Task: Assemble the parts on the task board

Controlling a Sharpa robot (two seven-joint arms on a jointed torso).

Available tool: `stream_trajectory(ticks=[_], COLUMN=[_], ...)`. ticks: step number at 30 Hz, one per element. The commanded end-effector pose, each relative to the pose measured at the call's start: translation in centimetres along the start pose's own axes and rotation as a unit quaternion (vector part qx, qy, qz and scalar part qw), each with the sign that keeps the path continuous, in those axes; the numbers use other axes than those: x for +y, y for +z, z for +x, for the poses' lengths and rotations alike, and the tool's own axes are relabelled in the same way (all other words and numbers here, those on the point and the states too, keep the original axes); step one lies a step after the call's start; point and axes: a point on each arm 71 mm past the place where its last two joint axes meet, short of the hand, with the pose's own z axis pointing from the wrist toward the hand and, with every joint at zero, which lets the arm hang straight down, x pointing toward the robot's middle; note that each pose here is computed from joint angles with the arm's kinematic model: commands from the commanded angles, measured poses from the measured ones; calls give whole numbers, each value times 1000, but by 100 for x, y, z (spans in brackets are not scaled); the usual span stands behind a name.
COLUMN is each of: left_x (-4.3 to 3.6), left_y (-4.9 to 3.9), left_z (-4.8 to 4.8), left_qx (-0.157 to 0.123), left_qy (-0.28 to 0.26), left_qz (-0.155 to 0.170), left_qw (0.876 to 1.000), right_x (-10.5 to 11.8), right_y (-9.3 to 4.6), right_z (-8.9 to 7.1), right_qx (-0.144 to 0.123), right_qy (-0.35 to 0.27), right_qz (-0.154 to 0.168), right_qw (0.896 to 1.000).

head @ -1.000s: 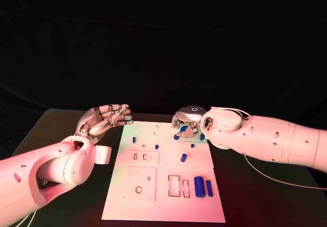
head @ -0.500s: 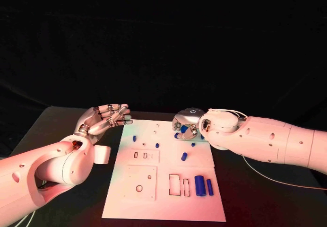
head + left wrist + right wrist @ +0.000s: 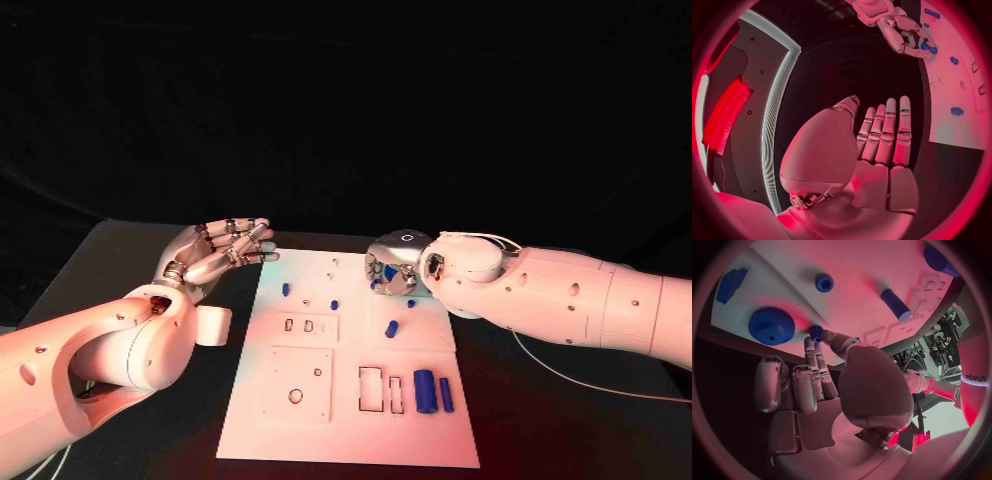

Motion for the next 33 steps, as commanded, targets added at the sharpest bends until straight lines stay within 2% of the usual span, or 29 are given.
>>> stream_trajectory(ticks=[1, 18, 25, 33], left_x=[-16, -9, -7, -5], left_y=[5, 12, 13, 16], left_z=[20, 8, 1, -1], left_qx=[8, 8, 7, 7], left_qy=[-5, -4, -4, -4], left_qz=[3, 0, -1, -1], left_qw=[1000, 1000, 1000, 1000], right_x=[0, -21, 47, 118], right_y=[1, -1, -23, -7], right_z=[3, 1, -47, -181], right_qx=[-2, -9, -38, -80], right_qy=[-7, -13, -10, -15], right_qz=[-2, 2, -5, -8], right_qw=[1000, 1000, 999, 997])
